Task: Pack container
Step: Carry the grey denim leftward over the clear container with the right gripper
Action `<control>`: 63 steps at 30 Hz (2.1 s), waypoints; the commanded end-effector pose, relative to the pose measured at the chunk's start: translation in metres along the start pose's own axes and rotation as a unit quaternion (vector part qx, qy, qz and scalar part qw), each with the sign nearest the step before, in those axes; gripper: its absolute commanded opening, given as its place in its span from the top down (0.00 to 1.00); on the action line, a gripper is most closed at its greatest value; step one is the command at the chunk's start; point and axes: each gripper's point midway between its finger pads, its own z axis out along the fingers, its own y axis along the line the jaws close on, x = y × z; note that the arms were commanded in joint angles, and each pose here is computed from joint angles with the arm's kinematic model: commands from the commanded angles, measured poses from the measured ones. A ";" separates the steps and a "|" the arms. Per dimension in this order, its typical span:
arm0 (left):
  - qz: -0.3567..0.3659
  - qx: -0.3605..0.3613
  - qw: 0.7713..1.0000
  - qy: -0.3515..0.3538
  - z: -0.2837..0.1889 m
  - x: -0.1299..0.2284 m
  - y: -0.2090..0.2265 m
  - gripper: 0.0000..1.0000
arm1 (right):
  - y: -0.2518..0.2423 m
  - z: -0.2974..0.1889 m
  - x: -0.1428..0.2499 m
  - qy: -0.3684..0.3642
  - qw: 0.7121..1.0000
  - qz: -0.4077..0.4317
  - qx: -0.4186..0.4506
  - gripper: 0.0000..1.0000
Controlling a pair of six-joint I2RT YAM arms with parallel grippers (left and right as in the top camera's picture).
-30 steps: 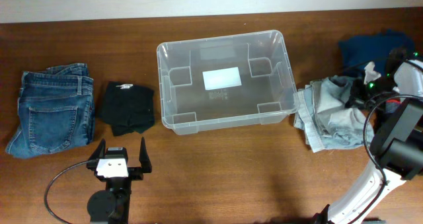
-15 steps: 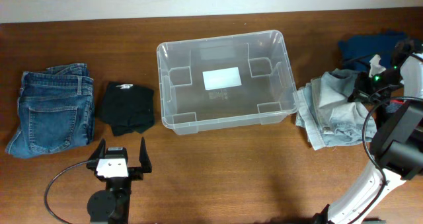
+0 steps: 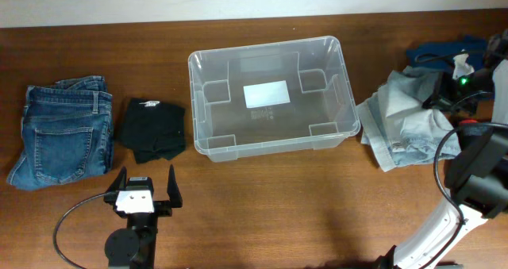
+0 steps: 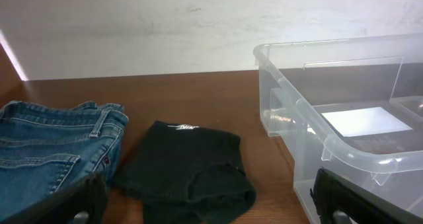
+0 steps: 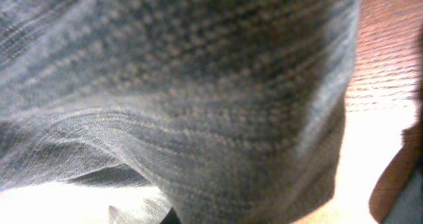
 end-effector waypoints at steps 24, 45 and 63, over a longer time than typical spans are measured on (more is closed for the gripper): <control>0.008 0.005 1.000 -0.002 0.000 0.001 -0.001 0.01 | 0.182 -0.204 0.017 -0.267 0.949 -0.145 -0.081 0.96; 0.008 0.005 1.000 -0.002 0.000 0.001 -0.001 0.01 | 0.353 -0.141 0.058 -0.198 0.949 -0.168 -0.178 0.96; 0.008 0.005 1.000 -0.002 0.000 0.001 -0.001 0.01 | 0.358 -0.012 0.055 -0.058 0.982 -0.131 -0.123 0.96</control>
